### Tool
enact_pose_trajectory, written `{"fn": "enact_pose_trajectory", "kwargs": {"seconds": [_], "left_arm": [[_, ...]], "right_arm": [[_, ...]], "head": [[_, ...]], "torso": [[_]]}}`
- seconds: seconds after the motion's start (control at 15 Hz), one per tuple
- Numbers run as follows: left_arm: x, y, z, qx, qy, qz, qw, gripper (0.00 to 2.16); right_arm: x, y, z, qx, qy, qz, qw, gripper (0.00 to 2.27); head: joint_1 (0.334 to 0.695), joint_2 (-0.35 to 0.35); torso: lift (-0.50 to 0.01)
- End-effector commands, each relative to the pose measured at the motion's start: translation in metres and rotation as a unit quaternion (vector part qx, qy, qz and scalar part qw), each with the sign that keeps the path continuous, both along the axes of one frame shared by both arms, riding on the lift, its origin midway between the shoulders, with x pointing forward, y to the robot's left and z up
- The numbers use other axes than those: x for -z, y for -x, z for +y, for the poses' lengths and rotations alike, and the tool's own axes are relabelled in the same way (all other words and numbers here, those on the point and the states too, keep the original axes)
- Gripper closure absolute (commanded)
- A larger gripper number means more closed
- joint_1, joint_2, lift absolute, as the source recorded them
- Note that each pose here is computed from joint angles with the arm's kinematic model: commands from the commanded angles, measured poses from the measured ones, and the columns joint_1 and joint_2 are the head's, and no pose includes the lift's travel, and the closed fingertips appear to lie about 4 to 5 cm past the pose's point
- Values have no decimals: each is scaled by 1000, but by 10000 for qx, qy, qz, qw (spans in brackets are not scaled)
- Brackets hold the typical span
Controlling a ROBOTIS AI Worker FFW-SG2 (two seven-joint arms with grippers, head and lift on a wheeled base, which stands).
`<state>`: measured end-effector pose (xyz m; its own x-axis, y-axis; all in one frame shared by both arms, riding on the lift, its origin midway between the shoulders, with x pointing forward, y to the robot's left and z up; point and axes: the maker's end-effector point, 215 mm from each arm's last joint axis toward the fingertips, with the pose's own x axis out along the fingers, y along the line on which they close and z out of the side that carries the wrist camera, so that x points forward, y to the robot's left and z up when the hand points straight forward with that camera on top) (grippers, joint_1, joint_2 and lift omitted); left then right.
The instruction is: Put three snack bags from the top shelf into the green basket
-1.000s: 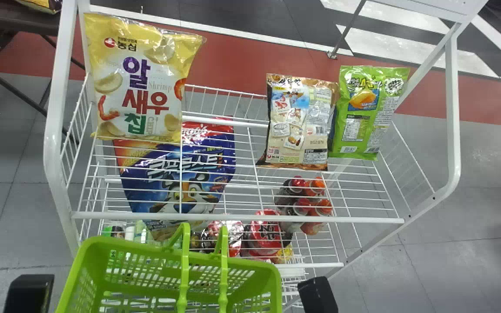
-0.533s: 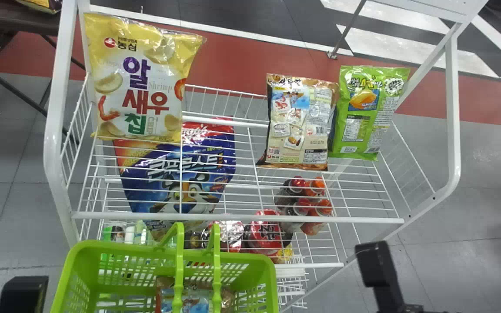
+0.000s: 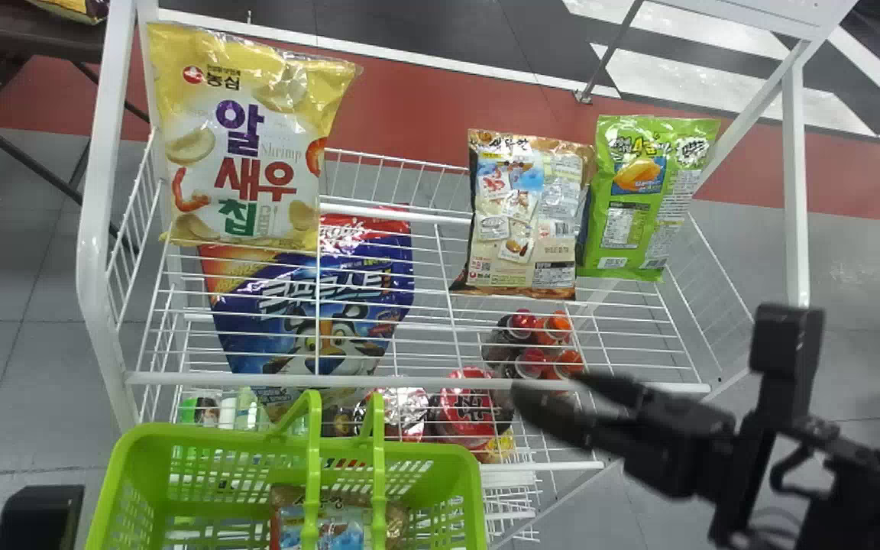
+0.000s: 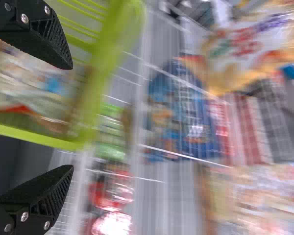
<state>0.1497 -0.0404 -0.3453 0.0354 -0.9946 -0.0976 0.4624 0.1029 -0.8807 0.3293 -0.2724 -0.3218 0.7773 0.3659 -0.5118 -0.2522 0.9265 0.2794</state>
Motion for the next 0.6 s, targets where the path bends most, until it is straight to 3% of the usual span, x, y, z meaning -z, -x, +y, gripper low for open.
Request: {"fn": "enact_pose_trajectory", "kwargs": {"seconds": [0.0, 0.2, 0.53], "left_arm": [[2, 0, 0, -3, -6, 29, 10000, 1710], [3, -1, -1, 1, -6, 23, 10000, 1710], [9, -8, -2, 61, -57, 29, 10000, 1710]], "right_arm": [[-44, -51, -27, 290, 133, -1074, 9937, 127], [-74, -105, -43, 513, 516, -1979, 9775, 147], [-48, -157, -56, 720, 1059, -2014, 9711, 147]], "head": [[695, -350], [695, -350], [695, -350]], "torso": [[-47], [-47], [-47]]}}
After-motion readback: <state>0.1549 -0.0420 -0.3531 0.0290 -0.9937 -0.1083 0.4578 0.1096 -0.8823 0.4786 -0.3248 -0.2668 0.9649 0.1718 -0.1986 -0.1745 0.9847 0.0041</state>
